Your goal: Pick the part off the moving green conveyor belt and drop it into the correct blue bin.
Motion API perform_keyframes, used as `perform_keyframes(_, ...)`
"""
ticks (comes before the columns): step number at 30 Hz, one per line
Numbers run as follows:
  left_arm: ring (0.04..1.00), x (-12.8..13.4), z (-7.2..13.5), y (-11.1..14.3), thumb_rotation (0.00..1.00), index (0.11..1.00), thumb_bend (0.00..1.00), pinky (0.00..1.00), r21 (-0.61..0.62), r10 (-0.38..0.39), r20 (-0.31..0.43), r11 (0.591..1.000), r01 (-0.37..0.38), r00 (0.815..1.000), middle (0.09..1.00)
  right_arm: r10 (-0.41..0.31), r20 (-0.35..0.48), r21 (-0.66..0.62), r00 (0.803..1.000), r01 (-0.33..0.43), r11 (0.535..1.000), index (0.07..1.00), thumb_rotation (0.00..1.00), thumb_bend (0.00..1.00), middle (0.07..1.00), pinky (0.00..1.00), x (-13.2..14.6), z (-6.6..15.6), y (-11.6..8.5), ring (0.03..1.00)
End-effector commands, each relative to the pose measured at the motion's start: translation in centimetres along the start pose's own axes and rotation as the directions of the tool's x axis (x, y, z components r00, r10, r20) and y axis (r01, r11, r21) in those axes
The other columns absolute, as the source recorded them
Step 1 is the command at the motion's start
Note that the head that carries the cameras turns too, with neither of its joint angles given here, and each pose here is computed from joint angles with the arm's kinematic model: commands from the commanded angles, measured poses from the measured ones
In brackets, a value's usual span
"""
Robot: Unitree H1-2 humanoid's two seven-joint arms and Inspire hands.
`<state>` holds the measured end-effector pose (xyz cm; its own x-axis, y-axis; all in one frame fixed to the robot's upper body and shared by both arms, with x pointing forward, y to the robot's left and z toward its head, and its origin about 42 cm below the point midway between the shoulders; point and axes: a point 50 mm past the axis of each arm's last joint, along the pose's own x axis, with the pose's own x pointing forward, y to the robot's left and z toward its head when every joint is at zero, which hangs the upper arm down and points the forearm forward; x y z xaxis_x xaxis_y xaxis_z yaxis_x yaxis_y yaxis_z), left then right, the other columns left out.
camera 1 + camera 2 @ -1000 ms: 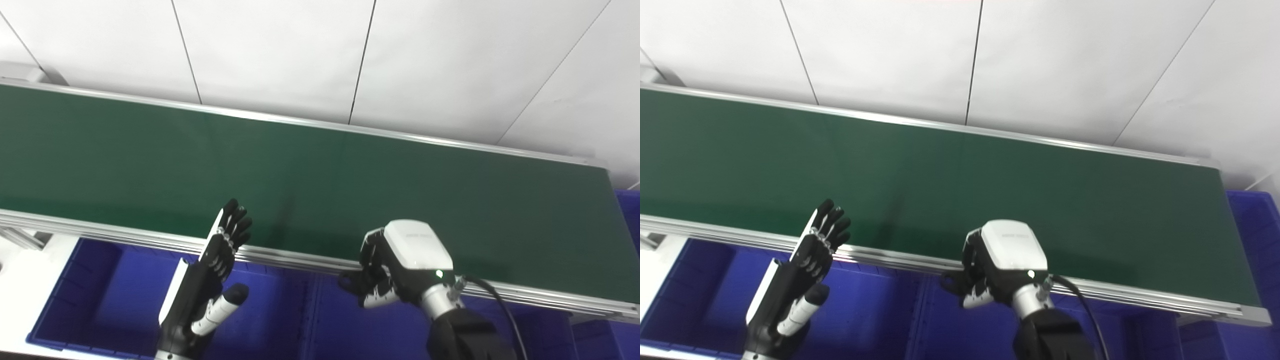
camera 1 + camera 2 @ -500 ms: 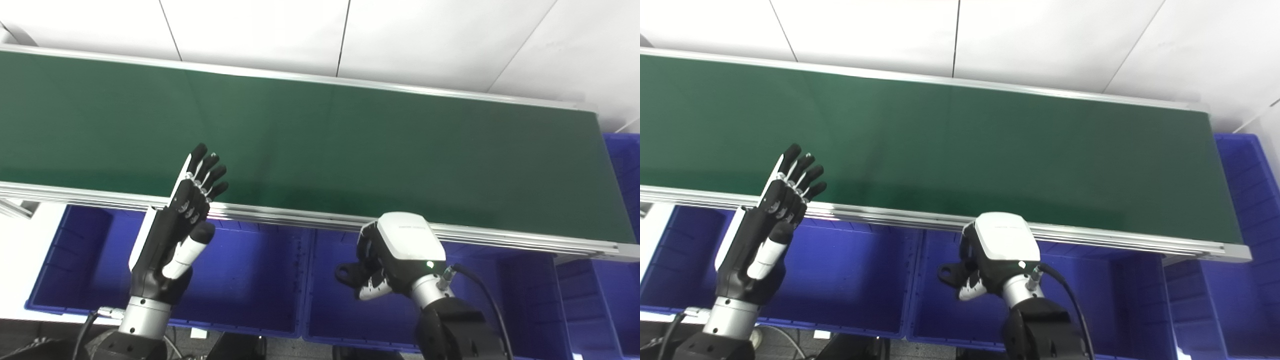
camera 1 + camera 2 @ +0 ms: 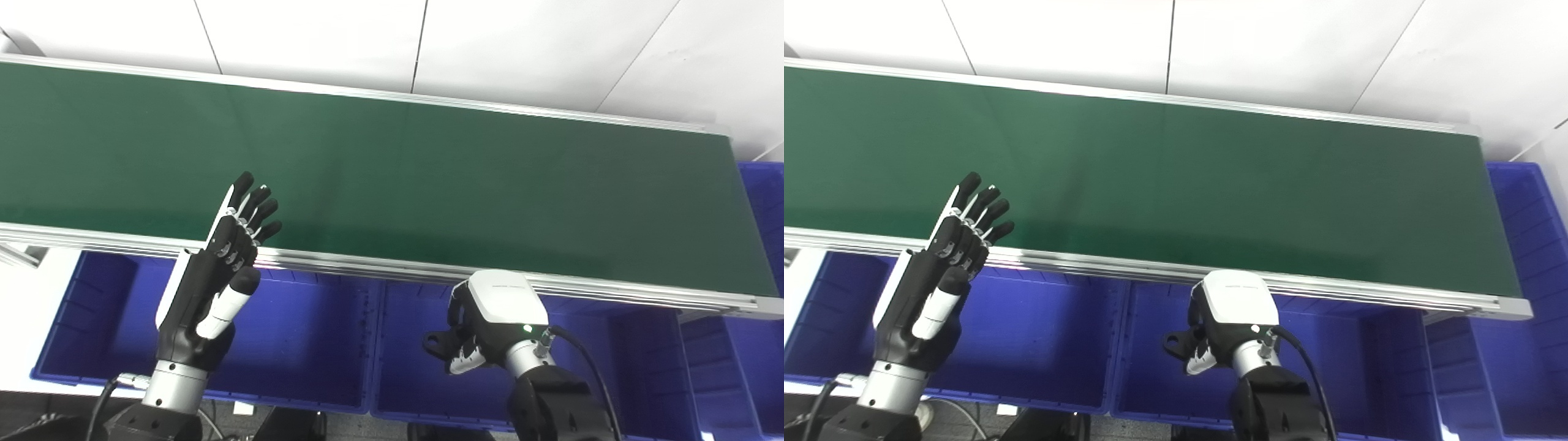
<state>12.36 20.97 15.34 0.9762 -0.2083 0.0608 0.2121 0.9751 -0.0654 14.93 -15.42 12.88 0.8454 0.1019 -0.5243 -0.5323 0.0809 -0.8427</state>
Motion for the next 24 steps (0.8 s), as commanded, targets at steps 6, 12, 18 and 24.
perform_keyframes(6, 0.939, -0.2, 0.8, -0.2, 0.74, 1.0, 0.74, 0.89, 0.007, -0.004, 0.041, 1.0, 0.004, 0.999, 0.954, 0.026, 0.025, -0.076, 0.999, -0.024, 0.997, 0.745, 0.56, 0.97, 0.769, 0.56, -0.4, 0.4, -0.3, 0.701)
perform_keyframes(12, 0.933, -0.3, 0.6, 0.0, 0.74, 1.0, 0.74, 0.88, 0.02, -0.007, 0.038, 1.0, 0.006, 0.999, 0.952, 0.037, 0.035, -0.05, 0.999, -0.035, 0.998, 0.779, 0.63, 1.0, 0.813, 0.63, -0.5, 0.4, -0.2, 0.754)
perform_keyframes(18, 0.929, -0.7, 0.3, 0.0, 0.73, 1.0, 0.74, 0.87, 0.029, -0.005, 0.033, 1.0, 0.004, 0.999, 0.949, 0.02, 0.079, 0.05, 0.997, -0.024, 0.998, 0.793, 0.68, 1.0, 0.808, 0.6, -2.1, 0.8, -1.2, 0.745)
perform_keyframes(24, 0.929, -1.3, 0.0, -0.1, 0.73, 1.0, 0.73, 0.87, 0.031, -0.008, 0.029, 0.999, 0.007, 1.0, 0.943, -0.227, 0.198, 0.468, 0.953, 0.112, 0.876, 0.749, 0.62, 0.94, 0.758, 0.53, -8.0, 1.4, -3.3, 0.674)
